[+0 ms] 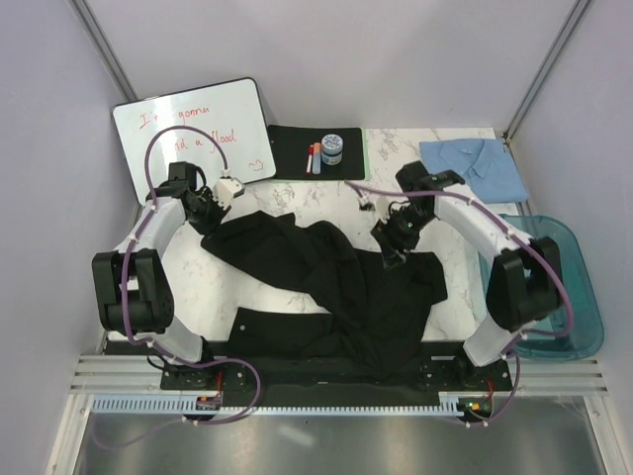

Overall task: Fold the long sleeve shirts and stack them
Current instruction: Flatten the shirt out

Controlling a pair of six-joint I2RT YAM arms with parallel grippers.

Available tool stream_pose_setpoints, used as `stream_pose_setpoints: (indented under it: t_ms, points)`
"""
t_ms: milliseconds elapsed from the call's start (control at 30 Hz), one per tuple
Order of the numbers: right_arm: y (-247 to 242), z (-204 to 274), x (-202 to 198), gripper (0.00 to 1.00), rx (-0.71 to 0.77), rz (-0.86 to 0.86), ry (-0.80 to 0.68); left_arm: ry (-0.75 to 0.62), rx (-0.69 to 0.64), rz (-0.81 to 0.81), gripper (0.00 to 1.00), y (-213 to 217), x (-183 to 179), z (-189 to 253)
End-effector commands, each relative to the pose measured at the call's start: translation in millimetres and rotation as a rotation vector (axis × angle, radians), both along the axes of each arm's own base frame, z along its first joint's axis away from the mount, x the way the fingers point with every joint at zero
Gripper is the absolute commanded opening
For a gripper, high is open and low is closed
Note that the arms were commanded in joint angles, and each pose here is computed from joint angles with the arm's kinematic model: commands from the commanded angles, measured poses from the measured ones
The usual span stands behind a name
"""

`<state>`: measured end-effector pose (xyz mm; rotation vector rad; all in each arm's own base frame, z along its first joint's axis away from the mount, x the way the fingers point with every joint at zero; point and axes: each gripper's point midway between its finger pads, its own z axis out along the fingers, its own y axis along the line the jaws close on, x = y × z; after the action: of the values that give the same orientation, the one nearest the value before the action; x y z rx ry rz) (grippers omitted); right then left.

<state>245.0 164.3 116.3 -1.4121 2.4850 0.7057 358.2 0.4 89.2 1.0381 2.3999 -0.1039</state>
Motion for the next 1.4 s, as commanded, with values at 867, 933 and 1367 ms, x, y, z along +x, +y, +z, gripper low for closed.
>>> stream_pose_setpoints:
  t_ms: [867,933,1367]
  points:
    - [132.4,198.3,24.4,0.00,0.625,0.004,-0.129,0.023,-0.091,0.086,0.02,-8.9,11.5,5.6]
    - [164.2,185.1,-49.1,0.00,0.589,0.228,-0.100,0.032,-0.109,0.098,0.02,-11.6,12.5,5.0]
    - [67.5,61.4,-68.7,0.54,0.046,0.381,-0.296,0.054,-0.145,0.131,0.02,-16.0,8.4,8.6]
